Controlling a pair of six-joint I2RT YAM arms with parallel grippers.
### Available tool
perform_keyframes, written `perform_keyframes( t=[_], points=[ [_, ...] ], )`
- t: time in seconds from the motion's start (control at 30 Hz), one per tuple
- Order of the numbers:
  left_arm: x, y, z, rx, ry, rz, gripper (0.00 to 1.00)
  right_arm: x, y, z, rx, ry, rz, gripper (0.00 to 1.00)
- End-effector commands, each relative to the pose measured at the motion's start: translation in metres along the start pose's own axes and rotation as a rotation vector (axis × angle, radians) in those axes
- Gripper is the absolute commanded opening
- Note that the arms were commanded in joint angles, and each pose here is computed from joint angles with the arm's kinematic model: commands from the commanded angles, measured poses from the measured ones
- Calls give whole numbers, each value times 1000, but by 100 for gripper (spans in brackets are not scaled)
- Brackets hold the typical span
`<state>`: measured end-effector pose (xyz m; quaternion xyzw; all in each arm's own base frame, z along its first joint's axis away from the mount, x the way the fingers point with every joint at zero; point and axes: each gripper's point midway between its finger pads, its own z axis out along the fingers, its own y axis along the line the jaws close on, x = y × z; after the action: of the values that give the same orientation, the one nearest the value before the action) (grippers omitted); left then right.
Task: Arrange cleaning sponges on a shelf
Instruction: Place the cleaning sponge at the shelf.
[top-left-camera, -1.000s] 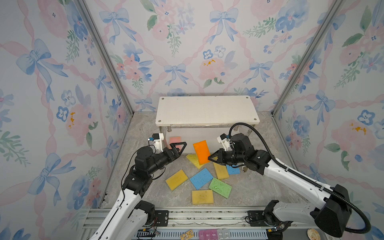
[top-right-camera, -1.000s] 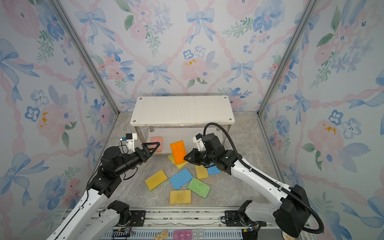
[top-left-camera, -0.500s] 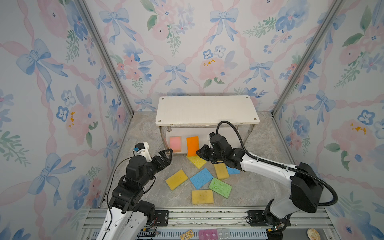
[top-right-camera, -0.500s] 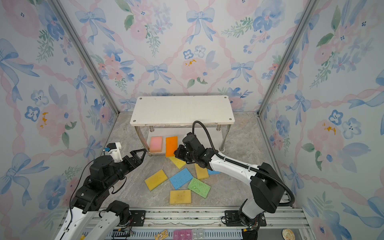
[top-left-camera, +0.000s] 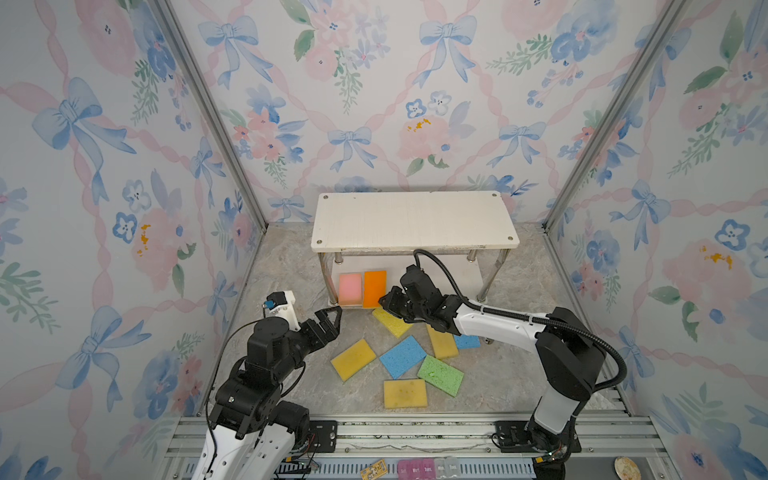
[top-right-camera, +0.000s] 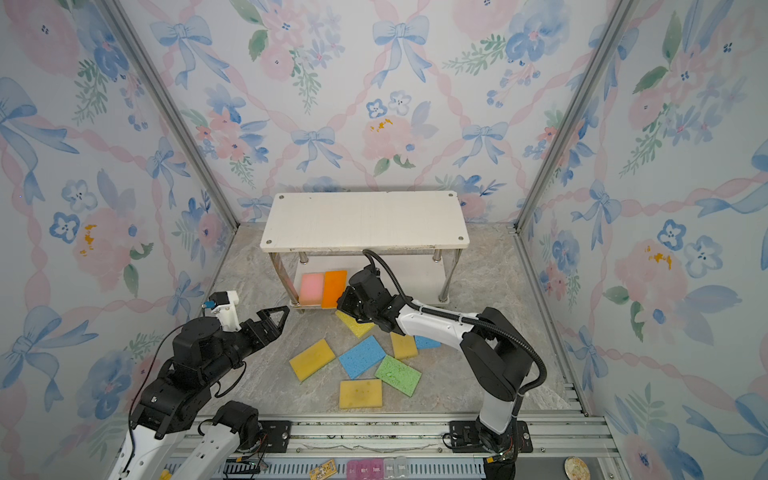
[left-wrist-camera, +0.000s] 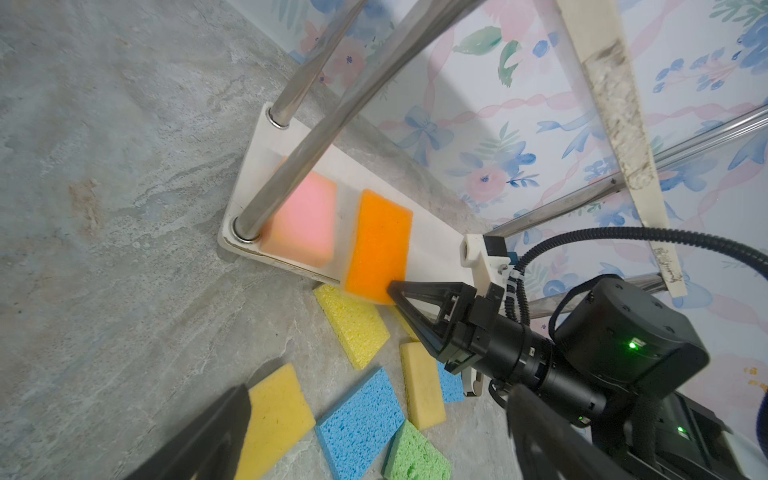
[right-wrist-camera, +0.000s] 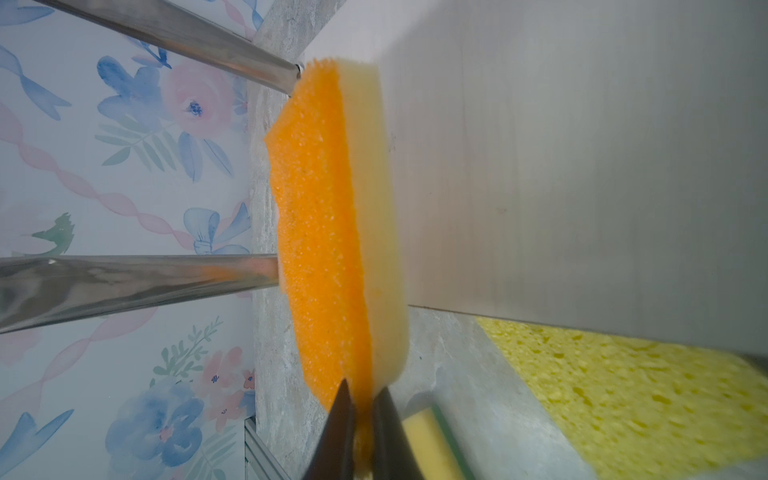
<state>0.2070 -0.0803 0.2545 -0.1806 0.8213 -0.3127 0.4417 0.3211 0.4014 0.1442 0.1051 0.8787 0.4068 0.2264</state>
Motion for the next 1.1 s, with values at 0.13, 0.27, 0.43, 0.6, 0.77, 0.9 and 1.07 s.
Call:
perform_keyframes(
  t=[0.13,0.27,0.43,0.6,0.77,0.9,1.07],
  points=[
    [-5,-4,-10,-3,-8,70,98,-17,3,14,-11,-43,28,11],
    [-5,-3,-10,-22,3,98,98,-21,-4,21,5,-50,29,11],
    [-8,-2,-11,-35,-5,114,98,-24,-10,28,16,-53,36,11],
    [-5,2,-7,-52,9,114,98,-24,-20,30,37,-43,39,11],
    [-4,6,-3,-68,17,118,98,-24,-28,26,42,-39,48,11],
    [-3,8,1,-81,25,118,98,-22,-33,28,48,-9,44,11],
    [-4,9,2,-91,26,122,98,-17,-43,32,81,17,33,11]
  ],
)
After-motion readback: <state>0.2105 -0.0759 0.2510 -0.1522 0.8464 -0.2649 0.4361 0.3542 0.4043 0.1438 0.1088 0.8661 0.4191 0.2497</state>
